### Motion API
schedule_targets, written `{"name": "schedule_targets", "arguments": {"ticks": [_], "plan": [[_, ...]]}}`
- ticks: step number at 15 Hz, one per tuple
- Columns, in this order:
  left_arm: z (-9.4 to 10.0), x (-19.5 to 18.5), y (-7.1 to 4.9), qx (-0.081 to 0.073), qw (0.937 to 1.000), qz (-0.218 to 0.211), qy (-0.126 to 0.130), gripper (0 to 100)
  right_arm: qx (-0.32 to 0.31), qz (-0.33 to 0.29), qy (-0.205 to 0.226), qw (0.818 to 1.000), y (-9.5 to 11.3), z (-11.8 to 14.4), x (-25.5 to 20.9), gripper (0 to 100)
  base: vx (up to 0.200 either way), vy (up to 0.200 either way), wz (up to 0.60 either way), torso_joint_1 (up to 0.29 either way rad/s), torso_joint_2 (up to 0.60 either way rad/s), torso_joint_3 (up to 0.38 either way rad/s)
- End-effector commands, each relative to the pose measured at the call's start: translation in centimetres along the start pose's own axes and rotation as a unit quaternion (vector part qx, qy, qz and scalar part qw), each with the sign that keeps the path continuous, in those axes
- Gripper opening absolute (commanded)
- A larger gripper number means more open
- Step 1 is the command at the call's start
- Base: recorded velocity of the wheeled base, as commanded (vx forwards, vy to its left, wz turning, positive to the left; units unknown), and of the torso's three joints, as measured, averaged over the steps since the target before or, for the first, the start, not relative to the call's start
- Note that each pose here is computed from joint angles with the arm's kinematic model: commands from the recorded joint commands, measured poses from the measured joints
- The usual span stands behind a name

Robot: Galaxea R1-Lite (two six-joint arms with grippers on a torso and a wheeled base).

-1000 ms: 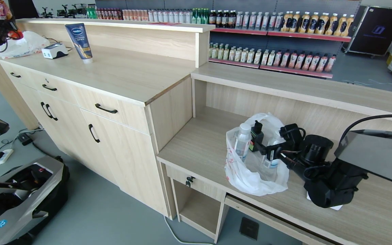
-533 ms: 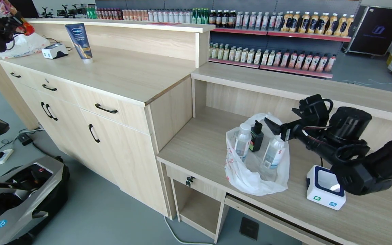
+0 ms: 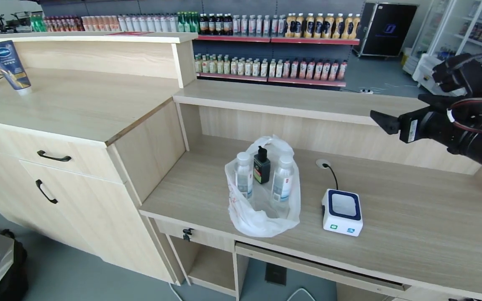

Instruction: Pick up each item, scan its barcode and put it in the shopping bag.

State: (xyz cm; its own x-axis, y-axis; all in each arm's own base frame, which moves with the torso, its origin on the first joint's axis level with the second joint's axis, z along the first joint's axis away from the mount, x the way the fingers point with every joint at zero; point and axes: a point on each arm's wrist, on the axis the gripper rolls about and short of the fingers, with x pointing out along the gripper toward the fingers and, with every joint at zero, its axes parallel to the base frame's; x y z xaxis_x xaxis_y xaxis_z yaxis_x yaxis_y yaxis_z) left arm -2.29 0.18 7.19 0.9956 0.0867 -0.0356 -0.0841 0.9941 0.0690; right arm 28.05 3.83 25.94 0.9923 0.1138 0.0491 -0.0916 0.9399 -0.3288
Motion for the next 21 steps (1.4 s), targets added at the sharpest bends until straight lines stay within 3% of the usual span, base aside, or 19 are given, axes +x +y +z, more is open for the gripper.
{"name": "schedule_targets", "arguments": {"ticks": [1, 3, 5, 8, 9, 10, 13, 15, 16, 18, 21], "plan": [[0.0, 0.0, 0.0, 0.000, 1.0000, 0.000, 0.000, 100, 0.028, -0.090, -0.001, 0.996, -3.0, 5.5, -4.7, 100, 0.000, 0.000, -0.60, -0.002, 0.00, 0.002], [0.0, 0.0, 0.0, 0.000, 1.0000, 0.000, 0.000, 100, 0.051, -0.140, 0.063, 0.987, -3.9, 5.1, -7.7, 100, 0.000, 0.000, -0.60, 0.005, 0.00, 0.002], [0.0, 0.0, 0.0, 0.000, 1.0000, 0.000, 0.000, 100, 0.070, -0.179, 0.119, 0.974, -4.1, 2.7, -11.2, 100, 0.000, 0.000, -0.60, -0.005, 0.00, 0.002], [0.0, 0.0, 0.0, 0.000, 1.0000, 0.000, 0.000, 100, 0.085, -0.200, 0.134, 0.967, -3.1, -1.0, -17.2, 100, 0.000, 0.000, -0.40, 0.002, 0.00, 0.002], [0.0, 0.0, 0.0, 0.000, 1.0000, 0.000, 0.000, 100, 0.085, -0.200, 0.134, 0.967, -3.1, -1.0, -17.2, 100, 0.000, 0.000, 0.00, 0.000, 0.00, 0.000], [0.0, 0.0, 0.0, 0.000, 1.0000, 0.000, 0.000, 100, 0.087, -0.194, 0.141, 0.967, -0.9, -4.9, -22.0, 100, 0.000, 0.000, 0.00, 0.000, 0.00, 0.000], [0.0, 0.0, 0.0, 0.000, 1.0000, 0.000, 0.000, 100, 0.083, -0.182, 0.158, 0.967, 3.4, -13.9, -27.8, 100, 0.000, 0.000, 0.00, 0.000, 0.00, 0.000], [0.0, 0.0, 0.0, 0.000, 1.0000, 0.000, 0.000, 100, 0.116, -0.187, 0.171, 0.960, 4.5, -16.1, -30.3, 100, 0.000, 0.000, 0.00, 0.000, 0.00, 0.000], [0.0, 0.0, 0.0, 0.000, 1.0000, 0.000, 0.000, 100, 0.143, -0.189, 0.125, 0.963, 4.7, -16.0, -31.2, 100, 0.000, 0.000, 0.00, 0.000, 0.00, 0.000], [0.0, 0.0, 0.0, 0.000, 1.0000, 0.000, 0.000, 100, 0.161, -0.163, 0.079, 0.970, 4.7, -16.3, -31.6, 100, 0.000, 0.000, 0.00, 0.000, 0.00, 0.000], [0.0, 0.0, 0.0, 0.000, 1.0000, 0.000, 0.000, 100, 0.159, -0.159, 0.079, 0.971, 4.8, -16.5, -31.7, 100, 0.000, 0.000, 0.00, 0.000, 0.00, 0.000]]}}
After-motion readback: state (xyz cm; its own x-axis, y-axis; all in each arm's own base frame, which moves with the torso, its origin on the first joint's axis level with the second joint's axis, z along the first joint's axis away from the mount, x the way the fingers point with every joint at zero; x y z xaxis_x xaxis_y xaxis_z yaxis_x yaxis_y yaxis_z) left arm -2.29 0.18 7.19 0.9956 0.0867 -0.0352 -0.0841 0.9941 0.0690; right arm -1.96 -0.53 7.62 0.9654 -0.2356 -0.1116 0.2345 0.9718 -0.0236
